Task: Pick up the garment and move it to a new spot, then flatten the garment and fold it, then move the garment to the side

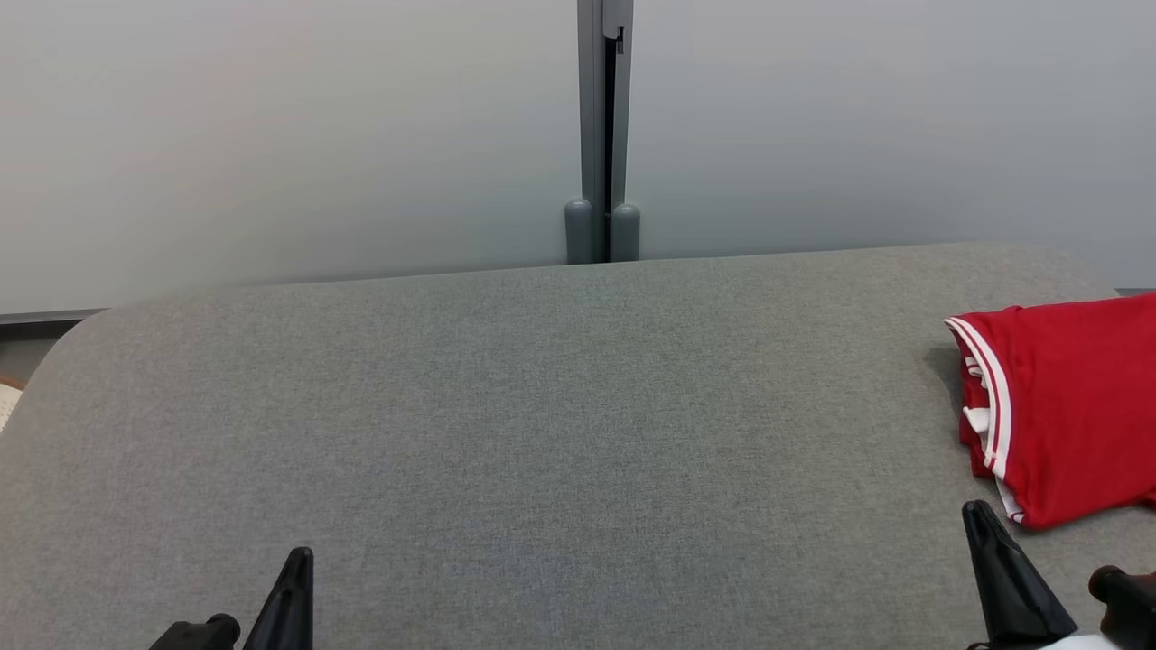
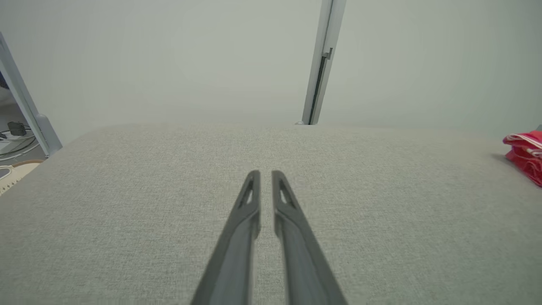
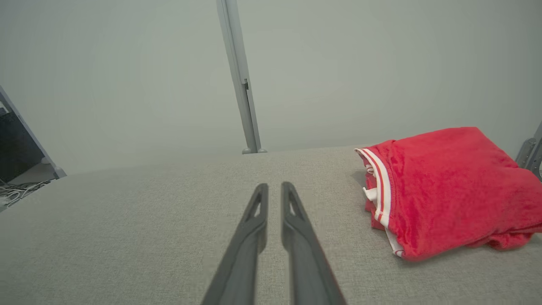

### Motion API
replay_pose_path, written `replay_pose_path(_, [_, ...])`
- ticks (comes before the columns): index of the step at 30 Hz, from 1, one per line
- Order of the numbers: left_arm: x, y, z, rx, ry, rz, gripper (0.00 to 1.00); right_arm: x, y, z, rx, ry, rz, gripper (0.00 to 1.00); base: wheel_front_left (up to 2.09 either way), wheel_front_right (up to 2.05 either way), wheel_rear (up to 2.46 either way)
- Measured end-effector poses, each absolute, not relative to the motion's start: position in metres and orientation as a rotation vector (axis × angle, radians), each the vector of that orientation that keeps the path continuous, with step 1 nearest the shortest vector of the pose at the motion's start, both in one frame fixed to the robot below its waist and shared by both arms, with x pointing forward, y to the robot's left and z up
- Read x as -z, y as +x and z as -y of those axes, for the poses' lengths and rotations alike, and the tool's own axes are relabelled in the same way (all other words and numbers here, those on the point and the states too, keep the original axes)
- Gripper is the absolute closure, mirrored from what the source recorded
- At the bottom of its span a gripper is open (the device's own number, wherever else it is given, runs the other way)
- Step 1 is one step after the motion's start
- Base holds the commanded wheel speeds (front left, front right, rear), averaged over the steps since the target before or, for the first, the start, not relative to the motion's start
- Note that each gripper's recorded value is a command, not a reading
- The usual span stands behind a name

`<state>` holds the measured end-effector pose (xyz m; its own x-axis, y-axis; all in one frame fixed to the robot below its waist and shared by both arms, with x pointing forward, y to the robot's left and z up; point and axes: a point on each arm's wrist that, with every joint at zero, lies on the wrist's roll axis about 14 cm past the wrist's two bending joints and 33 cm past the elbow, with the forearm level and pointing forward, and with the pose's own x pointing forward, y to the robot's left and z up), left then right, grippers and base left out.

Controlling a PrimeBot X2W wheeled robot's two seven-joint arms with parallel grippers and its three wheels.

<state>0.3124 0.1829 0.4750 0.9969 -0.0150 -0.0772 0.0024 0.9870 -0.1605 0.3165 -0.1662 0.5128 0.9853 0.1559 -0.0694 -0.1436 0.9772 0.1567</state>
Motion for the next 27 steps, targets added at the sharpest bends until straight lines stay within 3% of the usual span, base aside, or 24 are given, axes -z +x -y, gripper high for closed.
replay_pose_path(27, [-0.469, 0.334, -0.195, -0.066, -0.615, -0.146, 1.0, -0.508, 0.337, 0.175, -0.11, 0.62, -0.083, 1.0, 0.0, 0.0, 0.0])
